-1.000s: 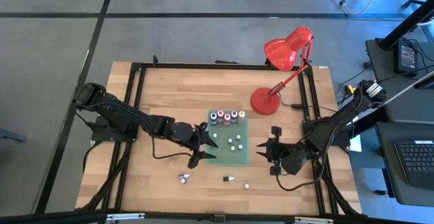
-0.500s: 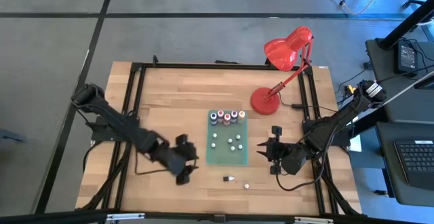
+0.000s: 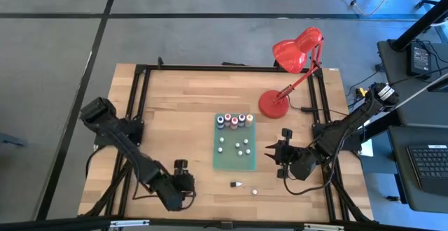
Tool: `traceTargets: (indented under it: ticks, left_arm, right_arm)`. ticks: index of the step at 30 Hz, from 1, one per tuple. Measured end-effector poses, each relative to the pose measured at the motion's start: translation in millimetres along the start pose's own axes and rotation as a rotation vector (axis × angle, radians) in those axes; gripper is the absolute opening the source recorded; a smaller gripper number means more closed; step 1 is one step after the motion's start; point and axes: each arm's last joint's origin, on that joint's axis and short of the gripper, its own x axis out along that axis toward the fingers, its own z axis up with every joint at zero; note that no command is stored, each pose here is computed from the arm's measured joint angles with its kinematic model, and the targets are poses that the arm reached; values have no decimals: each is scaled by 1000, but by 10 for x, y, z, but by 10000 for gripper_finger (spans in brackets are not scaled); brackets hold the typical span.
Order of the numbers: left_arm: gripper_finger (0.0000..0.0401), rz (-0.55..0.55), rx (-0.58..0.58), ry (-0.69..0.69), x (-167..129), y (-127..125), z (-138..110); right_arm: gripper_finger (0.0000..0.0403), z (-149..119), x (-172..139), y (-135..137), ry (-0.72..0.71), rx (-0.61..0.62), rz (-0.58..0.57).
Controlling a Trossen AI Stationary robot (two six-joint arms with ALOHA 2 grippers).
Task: Pick & Place food coloring
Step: Put the left small black food coloring bottle into the green bin
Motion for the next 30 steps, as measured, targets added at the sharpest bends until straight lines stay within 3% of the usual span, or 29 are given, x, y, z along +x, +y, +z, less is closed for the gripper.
traceTargets:
  ticks: [7,20,30]
  left_arm:
    - [198,13,78,90,213,-71,-135]
    - [196,49,123,100,311,-74,-172]
    - [128,57,126,103,310,-69,-176]
  right_arm:
    - [115,4,2,-7,-9,47,-16]
    - [115,1,2,-11,-11,65,-27]
    - [115,0,1,-12,-9,63,-27]
